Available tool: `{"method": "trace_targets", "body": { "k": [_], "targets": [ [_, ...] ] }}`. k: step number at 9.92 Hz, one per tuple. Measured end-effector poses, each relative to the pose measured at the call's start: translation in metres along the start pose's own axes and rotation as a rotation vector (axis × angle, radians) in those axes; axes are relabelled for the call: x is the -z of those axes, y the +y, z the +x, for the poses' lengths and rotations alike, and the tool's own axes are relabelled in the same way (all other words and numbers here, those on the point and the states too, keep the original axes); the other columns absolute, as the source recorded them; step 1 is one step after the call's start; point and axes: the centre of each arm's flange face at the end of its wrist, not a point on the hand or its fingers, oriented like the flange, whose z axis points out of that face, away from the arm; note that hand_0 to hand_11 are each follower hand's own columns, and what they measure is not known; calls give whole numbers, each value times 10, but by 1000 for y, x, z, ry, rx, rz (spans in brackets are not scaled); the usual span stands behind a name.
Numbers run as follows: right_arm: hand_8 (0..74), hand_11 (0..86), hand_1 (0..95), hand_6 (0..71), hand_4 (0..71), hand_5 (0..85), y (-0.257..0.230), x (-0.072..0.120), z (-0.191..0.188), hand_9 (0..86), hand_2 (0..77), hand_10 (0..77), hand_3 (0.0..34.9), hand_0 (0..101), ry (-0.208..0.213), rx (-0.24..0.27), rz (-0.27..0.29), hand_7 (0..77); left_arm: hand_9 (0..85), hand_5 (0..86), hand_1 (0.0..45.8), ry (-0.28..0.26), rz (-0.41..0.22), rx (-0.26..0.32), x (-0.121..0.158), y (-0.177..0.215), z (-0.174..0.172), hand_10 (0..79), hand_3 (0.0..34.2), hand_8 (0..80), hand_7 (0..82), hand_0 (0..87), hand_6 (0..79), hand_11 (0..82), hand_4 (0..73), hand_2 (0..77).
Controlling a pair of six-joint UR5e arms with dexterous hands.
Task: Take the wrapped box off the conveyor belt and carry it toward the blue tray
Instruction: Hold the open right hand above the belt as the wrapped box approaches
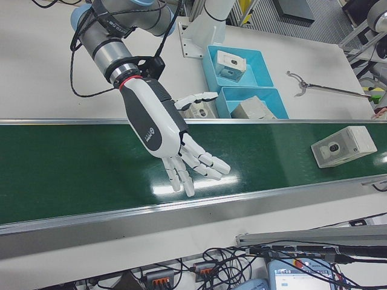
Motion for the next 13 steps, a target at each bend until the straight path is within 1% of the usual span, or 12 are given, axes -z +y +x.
{"method": "trace_targets", "body": {
  "k": [2, 5, 6, 7, 8, 9, 12, 13],
  "targets": [
    [0, 49, 115, 0, 27, 120, -2, 3, 1, 11, 142, 27, 305, 416, 2, -1, 4, 147, 0, 5, 0, 0, 0, 0, 0, 0, 0, 0, 0, 5, 5, 0, 0, 0, 0, 5],
    [0, 49, 109, 0, 27, 147, -2, 4, 1, 11, 142, 27, 304, 417, 2, -5, 5, 153, 0, 5, 0, 0, 0, 0, 0, 0, 0, 0, 0, 5, 5, 0, 0, 0, 5, 5],
    [0, 49, 109, 0, 27, 147, -3, 5, 3, 11, 142, 27, 304, 417, 4, -6, 5, 153, 0, 5, 0, 0, 0, 0, 0, 0, 0, 5, 0, 5, 5, 0, 0, 0, 5, 5],
    [0, 49, 109, 0, 44, 147, -3, 4, 5, 11, 142, 27, 304, 416, 9, -5, 6, 153, 0, 5, 0, 0, 0, 0, 0, 0, 0, 5, 0, 5, 5, 0, 0, 0, 5, 5],
    [0, 60, 109, 0, 38, 147, -3, 4, 9, 11, 142, 44, 303, 416, 14, -6, 7, 158, 0, 5, 0, 0, 0, 0, 0, 0, 0, 5, 0, 5, 5, 0, 0, 0, 5, 5],
    [0, 60, 109, 0, 38, 147, -2, 4, 11, 11, 142, 44, 303, 416, 16, -7, 5, 158, 0, 5, 0, 0, 0, 0, 0, 0, 0, 5, 0, 5, 5, 0, 0, 0, 5, 5],
    [0, 60, 104, 0, 44, 147, 2, 2, 11, 11, 147, 38, 304, 417, 11, -11, -3, 164, 5, 5, 0, 0, 0, 0, 0, 0, 0, 0, 0, 0, 5, 0, 5, 0, 0, 11],
    [0, 60, 104, 0, 38, 120, 2, 3, 11, 11, 147, 38, 304, 417, 11, -12, -2, 169, 0, 5, 0, 0, 0, 0, 0, 0, 0, 5, 0, 5, 5, 0, 0, 0, 0, 11]
  ]
}}
